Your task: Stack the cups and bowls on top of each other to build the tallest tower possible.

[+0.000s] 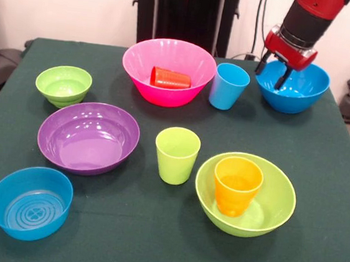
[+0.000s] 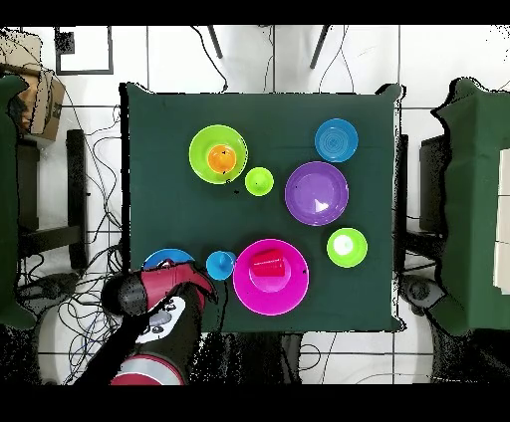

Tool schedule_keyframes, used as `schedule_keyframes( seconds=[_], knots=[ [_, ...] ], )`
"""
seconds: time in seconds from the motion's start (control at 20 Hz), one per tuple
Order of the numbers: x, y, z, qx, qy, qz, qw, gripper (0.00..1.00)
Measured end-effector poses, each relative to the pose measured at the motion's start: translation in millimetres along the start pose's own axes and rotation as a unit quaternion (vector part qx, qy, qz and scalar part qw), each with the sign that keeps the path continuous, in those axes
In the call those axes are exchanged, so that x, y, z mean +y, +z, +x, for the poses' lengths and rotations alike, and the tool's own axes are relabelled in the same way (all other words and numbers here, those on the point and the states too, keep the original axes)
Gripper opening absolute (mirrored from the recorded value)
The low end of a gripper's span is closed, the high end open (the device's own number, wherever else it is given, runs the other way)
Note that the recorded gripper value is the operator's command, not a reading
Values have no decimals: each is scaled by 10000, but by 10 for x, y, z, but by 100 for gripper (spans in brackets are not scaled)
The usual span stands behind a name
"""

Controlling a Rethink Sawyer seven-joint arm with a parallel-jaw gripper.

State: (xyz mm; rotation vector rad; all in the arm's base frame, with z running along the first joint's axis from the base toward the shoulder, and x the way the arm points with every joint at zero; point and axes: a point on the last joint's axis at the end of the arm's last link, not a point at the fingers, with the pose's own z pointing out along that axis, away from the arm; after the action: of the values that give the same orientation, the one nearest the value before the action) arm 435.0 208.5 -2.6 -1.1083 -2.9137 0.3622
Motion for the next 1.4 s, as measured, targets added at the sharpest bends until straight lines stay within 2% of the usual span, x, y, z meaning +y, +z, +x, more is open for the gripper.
schedule_keyframes(
  seconds=[0.65, 0.75, 0.95, 1.2, 1.25, 1.35, 1.4],
  knots=[
    [-5, 3, 8, 30, -32, -14, 10000, 100],
    [-3, -8, 6, 97, 3, -48, 9999, 100],
    [9, -47, -39, 374, 191, -265, 9988, 100],
    [-4, -75, -160, 771, 515, -604, 9939, 100],
    [-10, -78, -207, 930, 636, -729, 9910, 100],
    [-12, -80, -233, 1019, 699, -795, 9892, 100],
    [-7, -87, -254, 1108, 752, -867, 9872, 100]
  ],
)
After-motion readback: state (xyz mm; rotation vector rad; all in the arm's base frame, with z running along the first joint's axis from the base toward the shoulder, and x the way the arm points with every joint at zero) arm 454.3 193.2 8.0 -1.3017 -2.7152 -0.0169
